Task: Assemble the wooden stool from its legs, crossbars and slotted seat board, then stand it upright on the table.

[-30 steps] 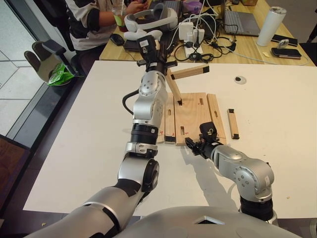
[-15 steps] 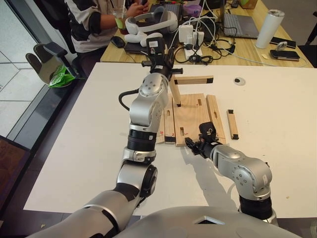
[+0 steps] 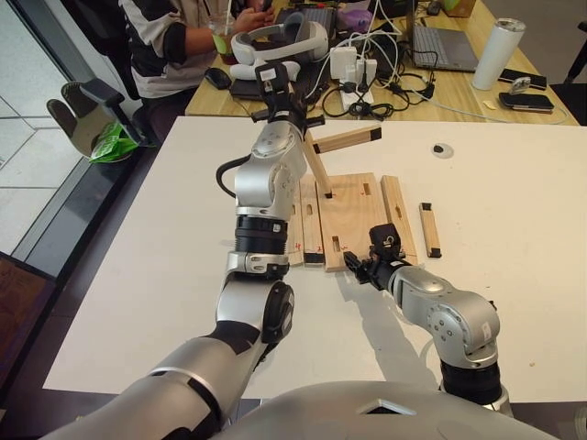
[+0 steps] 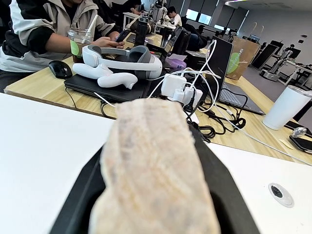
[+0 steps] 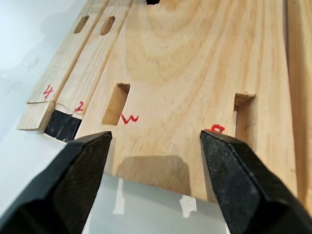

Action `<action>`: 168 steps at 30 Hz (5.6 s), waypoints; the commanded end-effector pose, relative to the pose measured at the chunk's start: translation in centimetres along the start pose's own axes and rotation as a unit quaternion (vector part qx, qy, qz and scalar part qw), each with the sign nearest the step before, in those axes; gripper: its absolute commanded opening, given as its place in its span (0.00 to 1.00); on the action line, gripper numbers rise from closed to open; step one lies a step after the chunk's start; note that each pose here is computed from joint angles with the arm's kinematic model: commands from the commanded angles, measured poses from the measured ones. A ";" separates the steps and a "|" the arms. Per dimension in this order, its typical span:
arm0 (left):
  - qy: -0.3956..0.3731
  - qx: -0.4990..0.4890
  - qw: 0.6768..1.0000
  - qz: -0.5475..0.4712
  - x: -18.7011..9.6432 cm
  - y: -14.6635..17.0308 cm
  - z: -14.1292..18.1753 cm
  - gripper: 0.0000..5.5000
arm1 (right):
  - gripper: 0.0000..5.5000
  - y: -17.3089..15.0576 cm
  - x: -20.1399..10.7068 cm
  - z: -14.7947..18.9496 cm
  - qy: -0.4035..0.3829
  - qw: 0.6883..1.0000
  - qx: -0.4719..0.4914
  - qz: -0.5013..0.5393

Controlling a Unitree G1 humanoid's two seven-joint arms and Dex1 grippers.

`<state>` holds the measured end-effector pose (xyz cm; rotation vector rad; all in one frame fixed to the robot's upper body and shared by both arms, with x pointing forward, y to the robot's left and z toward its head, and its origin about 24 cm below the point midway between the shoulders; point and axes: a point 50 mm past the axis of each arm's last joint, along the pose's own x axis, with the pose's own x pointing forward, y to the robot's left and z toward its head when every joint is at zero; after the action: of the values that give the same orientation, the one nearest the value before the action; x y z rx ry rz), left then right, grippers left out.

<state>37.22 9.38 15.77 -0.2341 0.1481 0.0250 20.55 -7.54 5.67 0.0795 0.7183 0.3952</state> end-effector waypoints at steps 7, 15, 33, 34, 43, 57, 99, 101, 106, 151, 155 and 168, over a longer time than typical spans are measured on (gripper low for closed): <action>0.090 0.097 0.991 -0.023 0.8 -1.2 -4.2 0.18 | 0.62 -0.7 0.6 -1.4 0.036 0.999 0.001 -0.024; 0.060 0.073 0.995 -0.010 1.5 -0.4 -2.8 0.18 | 0.62 -0.7 0.6 -1.5 0.032 0.999 0.005 -0.024; -0.151 -0.044 0.987 -0.031 -0.2 -1.9 6.4 0.39 | 0.62 -0.8 0.3 -1.6 0.035 0.999 0.007 -0.020; -0.163 -0.039 0.985 -0.037 -0.3 -2.0 7.2 0.39 | 0.62 -0.8 0.3 -1.7 0.035 0.999 0.008 -0.021; -0.146 0.085 0.984 -0.049 3.2 -2.3 9.7 0.39 | 0.62 -1.0 0.5 -1.8 0.024 0.999 0.023 -0.011; -0.168 0.089 0.981 -0.030 4.2 -1.1 13.0 0.39 | 0.62 -0.9 0.3 -2.0 0.030 0.999 0.009 -0.008; -0.028 0.081 0.995 -0.045 3.2 -0.8 2.6 0.39 | 0.62 -1.1 0.2 -2.0 0.032 0.999 0.018 -0.016; -0.071 0.065 0.994 -0.044 2.9 -0.9 5.0 0.39 | 0.62 -1.1 0.3 -2.0 0.032 0.999 0.018 -0.016; -0.171 0.019 0.984 -0.035 1.2 0.5 11.4 0.39 | 0.62 -1.1 0.2 -2.0 0.028 0.999 0.018 -0.018; 0.306 0.192 0.921 -0.144 -9.3 2.8 -9.1 0.51 | 0.62 -2.3 0.0 4.1 -0.186 0.968 0.139 -0.100; 0.310 0.197 0.915 -0.169 -8.3 1.4 -10.2 0.51 | 0.62 -2.0 0.5 5.2 -0.200 0.965 0.141 -0.096; 0.327 0.198 0.918 -0.101 -8.5 6.2 -10.6 0.51 | 0.62 -2.1 0.8 5.6 -0.206 0.963 0.145 -0.099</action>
<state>27.65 12.13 6.12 0.1810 0.7429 -0.3150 25.37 -10.47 8.58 0.2615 0.3612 0.0542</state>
